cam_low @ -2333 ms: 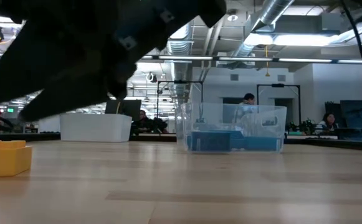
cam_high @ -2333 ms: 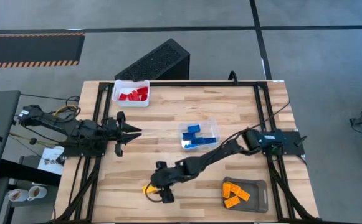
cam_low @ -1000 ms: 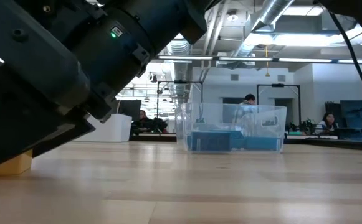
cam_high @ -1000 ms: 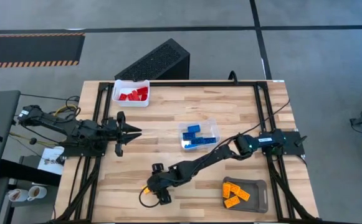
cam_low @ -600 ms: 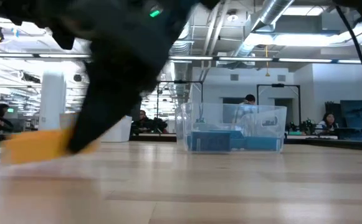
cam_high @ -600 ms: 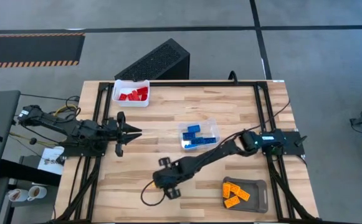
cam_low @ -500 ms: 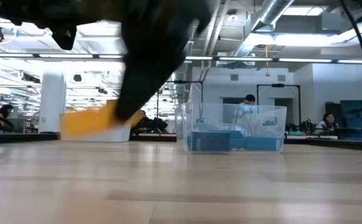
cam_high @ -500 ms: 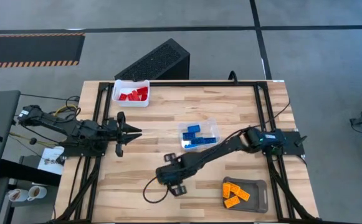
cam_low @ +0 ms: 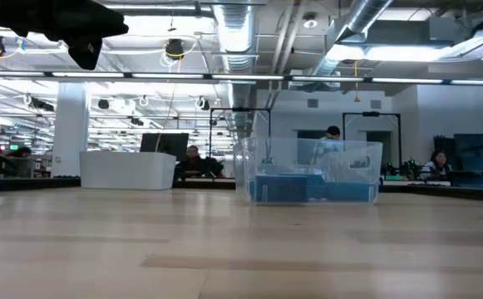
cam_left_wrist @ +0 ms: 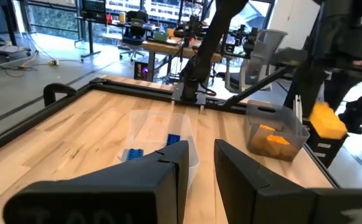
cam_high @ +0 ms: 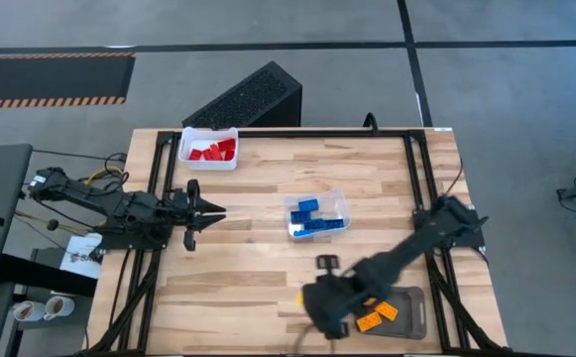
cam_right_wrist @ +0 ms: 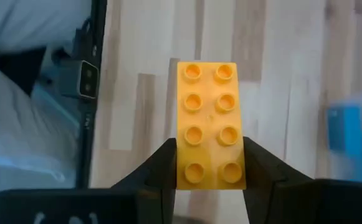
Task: Sort & place blocks by color
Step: Put the yellow game piece into the black bin
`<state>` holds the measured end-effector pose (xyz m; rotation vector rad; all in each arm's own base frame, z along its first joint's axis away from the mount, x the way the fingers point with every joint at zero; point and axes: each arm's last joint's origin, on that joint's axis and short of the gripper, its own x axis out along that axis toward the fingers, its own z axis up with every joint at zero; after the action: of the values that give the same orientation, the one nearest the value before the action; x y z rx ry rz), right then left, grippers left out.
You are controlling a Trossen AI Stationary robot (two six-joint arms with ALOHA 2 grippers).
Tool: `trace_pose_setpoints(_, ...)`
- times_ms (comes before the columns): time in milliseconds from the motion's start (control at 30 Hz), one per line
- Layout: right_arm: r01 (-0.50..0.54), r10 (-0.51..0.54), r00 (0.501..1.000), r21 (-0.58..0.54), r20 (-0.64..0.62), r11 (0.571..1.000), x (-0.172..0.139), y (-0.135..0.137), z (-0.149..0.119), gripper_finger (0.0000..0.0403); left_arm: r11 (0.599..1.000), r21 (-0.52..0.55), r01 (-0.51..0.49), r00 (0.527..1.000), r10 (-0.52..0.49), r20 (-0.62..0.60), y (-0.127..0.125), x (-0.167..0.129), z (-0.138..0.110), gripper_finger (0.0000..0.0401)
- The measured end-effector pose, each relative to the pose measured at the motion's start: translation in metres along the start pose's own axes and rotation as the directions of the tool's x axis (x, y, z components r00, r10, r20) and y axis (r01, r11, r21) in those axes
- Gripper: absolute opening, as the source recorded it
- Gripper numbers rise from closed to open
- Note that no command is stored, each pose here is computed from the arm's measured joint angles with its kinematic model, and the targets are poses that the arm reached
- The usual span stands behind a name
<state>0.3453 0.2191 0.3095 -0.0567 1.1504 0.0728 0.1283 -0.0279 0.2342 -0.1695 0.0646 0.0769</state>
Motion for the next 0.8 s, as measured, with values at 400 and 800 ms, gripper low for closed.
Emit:
trace_pose_setpoints(400, -0.05, -0.01, 0.989, 0.4, 0.147, 0.915, -0.009, 0.014, -0.139, 0.014, 1.0, -0.01, 0.0, 1.0, 0.0, 0.0, 0.0, 0.0, 0.0, 0.0061)
trace_pose_setpoints(800, -0.036, 0.1, 0.993, 0.666, -0.058, 0.745, 0.007, 0.029, -0.204, 0.0183, 0.999, -0.007, -0.032, 0.999, 0.032, -0.002, 0.001, 0.0, -0.001, 0.0061)
